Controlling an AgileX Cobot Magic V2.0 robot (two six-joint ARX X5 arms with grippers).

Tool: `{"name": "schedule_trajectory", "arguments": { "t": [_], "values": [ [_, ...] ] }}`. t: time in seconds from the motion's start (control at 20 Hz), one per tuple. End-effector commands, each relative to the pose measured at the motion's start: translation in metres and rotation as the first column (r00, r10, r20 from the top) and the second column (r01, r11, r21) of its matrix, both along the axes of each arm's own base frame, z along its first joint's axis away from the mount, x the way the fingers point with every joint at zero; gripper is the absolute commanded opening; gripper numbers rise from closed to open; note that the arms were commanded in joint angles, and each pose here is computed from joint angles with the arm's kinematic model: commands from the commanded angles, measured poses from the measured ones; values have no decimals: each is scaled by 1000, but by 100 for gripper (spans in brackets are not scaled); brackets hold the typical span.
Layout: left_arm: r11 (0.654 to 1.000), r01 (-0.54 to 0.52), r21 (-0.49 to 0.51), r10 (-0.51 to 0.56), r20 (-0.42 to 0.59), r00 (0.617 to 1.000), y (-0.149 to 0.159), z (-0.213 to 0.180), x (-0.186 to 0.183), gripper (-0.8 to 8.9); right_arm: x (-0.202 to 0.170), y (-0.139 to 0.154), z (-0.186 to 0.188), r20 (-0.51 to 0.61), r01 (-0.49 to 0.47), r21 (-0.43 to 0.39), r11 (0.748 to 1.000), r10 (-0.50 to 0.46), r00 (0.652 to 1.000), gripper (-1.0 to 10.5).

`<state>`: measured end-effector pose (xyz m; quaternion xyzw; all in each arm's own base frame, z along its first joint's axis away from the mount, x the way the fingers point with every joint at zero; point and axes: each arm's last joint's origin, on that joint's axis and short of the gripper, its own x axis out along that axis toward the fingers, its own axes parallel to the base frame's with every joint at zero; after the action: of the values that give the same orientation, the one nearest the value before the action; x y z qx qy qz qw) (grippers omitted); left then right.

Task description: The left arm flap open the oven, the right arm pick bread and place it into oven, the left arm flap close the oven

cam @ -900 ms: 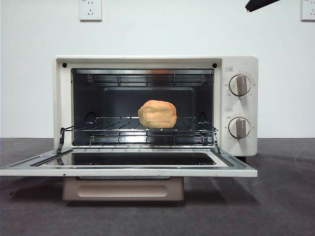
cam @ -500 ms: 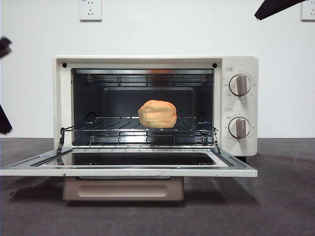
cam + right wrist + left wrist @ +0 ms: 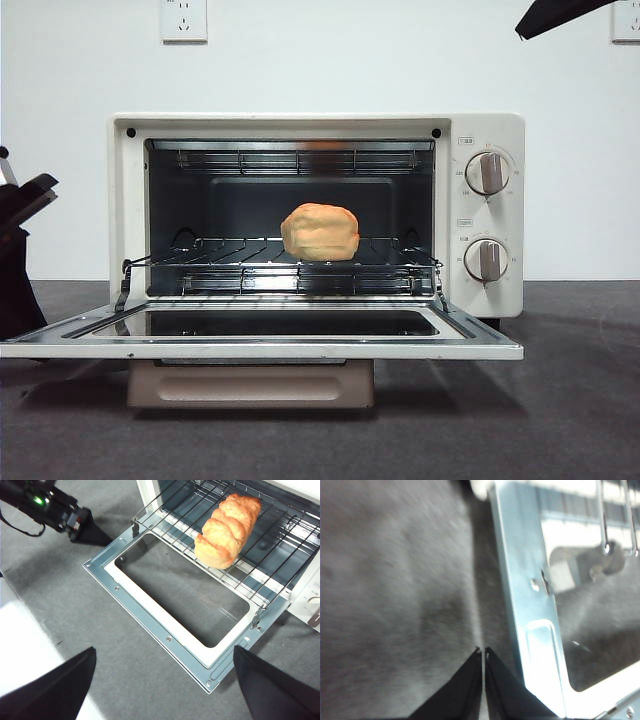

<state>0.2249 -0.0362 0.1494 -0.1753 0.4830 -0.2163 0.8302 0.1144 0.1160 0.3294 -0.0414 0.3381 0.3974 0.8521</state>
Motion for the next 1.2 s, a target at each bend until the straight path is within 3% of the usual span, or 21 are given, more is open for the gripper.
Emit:
{"name": "schedule_trajectory", "arguments": {
  "t": [0.05,0.5,0.9,1.2],
  "values": [
    [999,35,-29,-35,5,999,-1,-5,4,14,0,2,6,24,-9,12,1000,9,1000,427],
    [973,114,-200,-112,25,993,-6,-6,10,14,0,2,6,22,-7,15,1000,6,1000,427],
    [952,76,-297,-34,143,989,-1,11,22,15,0,2,6,13,2,21,1000,-2,1000,427],
    [937,47,-347,50,266,963,8,32,28,15,0,2,6,10,5,24,1000,-5,1000,427]
  ]
}}
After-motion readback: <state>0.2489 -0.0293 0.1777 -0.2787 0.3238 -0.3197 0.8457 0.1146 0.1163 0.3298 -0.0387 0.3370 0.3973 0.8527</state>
